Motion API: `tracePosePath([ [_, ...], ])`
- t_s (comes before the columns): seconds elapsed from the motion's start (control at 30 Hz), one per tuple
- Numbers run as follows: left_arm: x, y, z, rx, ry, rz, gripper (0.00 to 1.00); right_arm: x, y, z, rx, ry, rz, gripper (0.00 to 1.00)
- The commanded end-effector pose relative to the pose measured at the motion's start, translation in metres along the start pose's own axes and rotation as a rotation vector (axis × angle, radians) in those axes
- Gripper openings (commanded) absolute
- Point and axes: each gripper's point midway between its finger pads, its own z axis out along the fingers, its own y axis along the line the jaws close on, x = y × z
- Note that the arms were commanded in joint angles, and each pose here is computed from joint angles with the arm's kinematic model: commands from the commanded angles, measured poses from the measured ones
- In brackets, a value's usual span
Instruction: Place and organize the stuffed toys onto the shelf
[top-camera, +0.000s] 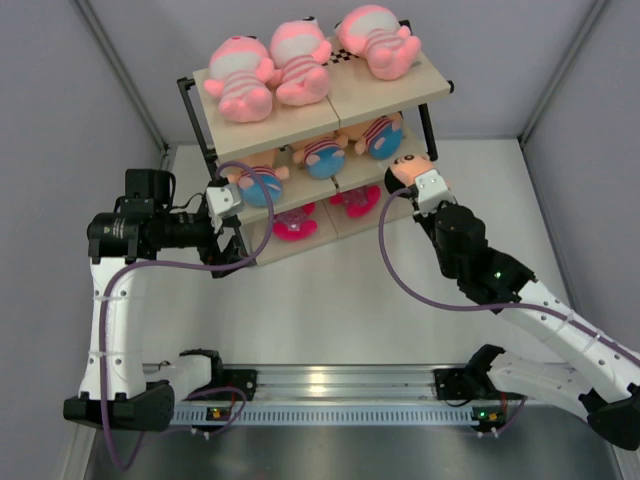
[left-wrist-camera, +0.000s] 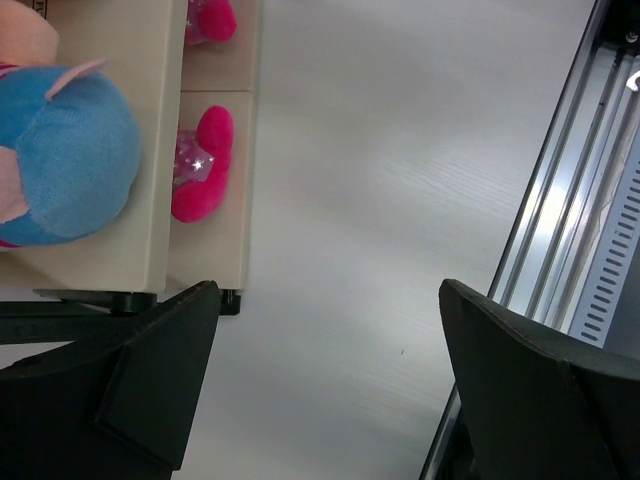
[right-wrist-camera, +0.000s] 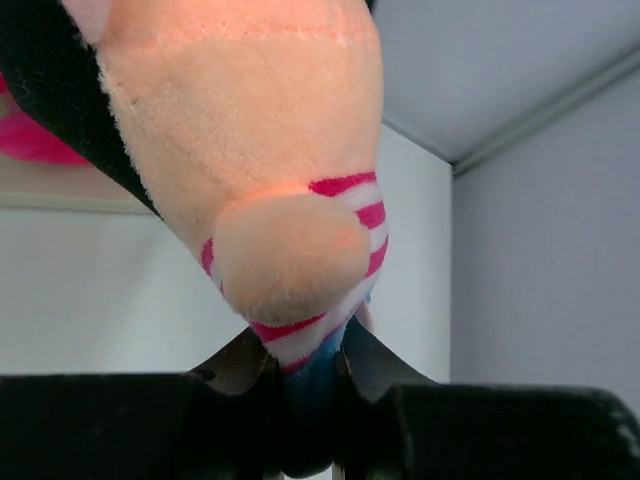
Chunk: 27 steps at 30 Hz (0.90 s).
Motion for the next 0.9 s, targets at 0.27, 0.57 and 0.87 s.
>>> tracePosePath([
  [0.27, 0.008, 0.0, 0.005, 0.013, 0.023, -0.11, 0.95, -0.042, -0.096, 0.032, 0.405, -0.063, 0.119, 0.0],
  [0.57, 0.01, 0.001, 0.007, 0.023, 0.024, -0.115, 0.95, -0.054, -0.092, 0.081, 0.448, -0.001, 0.132, 0.0],
  [0.87, 0.011, 0.001, 0.009, 0.031, 0.024, -0.117, 0.95, -0.048, -0.051, 0.114, 0.308, 0.023, 0.063, 0.0],
])
